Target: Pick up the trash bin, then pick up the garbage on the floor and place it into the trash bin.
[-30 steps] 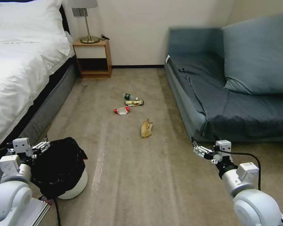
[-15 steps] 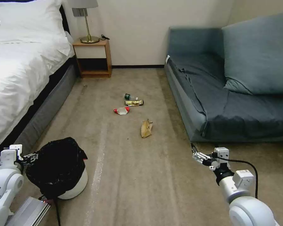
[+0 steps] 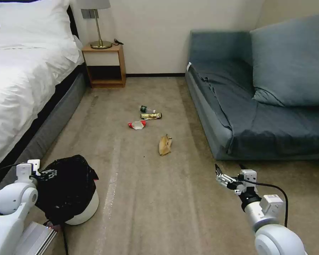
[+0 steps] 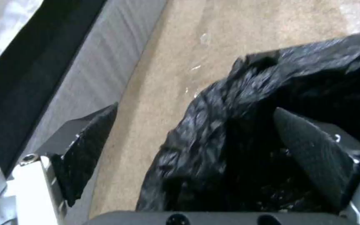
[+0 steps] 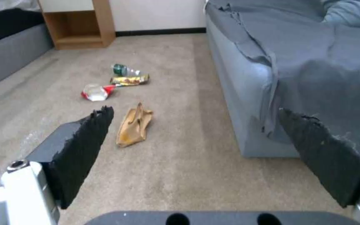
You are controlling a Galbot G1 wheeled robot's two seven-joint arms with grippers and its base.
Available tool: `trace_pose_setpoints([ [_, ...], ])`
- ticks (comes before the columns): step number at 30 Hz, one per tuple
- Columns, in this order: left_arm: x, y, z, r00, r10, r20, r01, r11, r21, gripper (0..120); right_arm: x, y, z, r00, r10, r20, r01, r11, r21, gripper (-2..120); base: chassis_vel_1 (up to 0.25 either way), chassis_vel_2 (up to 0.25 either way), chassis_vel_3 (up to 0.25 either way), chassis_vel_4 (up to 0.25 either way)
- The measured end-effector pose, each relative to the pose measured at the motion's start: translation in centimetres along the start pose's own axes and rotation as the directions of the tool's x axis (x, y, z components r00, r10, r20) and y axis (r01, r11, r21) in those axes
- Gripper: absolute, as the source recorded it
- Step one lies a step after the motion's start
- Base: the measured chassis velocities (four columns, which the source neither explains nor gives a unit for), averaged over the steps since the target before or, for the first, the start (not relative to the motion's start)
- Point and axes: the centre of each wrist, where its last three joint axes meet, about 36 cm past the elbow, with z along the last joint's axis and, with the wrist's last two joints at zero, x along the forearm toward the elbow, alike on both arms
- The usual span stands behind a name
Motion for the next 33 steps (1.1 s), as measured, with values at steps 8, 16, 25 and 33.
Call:
trace_pose_setpoints([
  [8, -1.3, -0.6, 0.9, 1.000, 0.003, -0.023, -0.004, 1.000, -0.024, 100, -0.2, 0.4, 0.0, 1.000, 0.008, 0.007, -0.007, 1.000, -0.023, 100, 0.000, 0.000, 0.000, 0.000],
  [16, -2.3, -1.4, 2.3, 0.999, 0.017, -0.033, -0.018, 0.999, -0.049, 88, -0.1, 0.7, 0.2, 1.000, 0.013, 0.004, -0.012, 0.999, -0.034, 100, 0.000, 0.000, 0.000, 0.000],
  [25, -4.0, -1.1, 2.9, 1.000, -0.013, -0.028, 0.012, 0.999, -0.048, 56, -0.1, 0.2, -0.6, 1.000, 0.021, 0.006, -0.021, 0.999, -0.031, 100, 0.000, 0.000, 0.000, 0.000],
  [33, -4.3, -0.2, 3.6, 1.000, -0.019, -0.008, 0.018, 0.999, -0.033, 26, 0.4, 0.7, -0.5, 1.000, 0.016, -0.012, -0.016, 0.999, -0.044, 100, 0.000, 0.000, 0.000, 0.000],
])
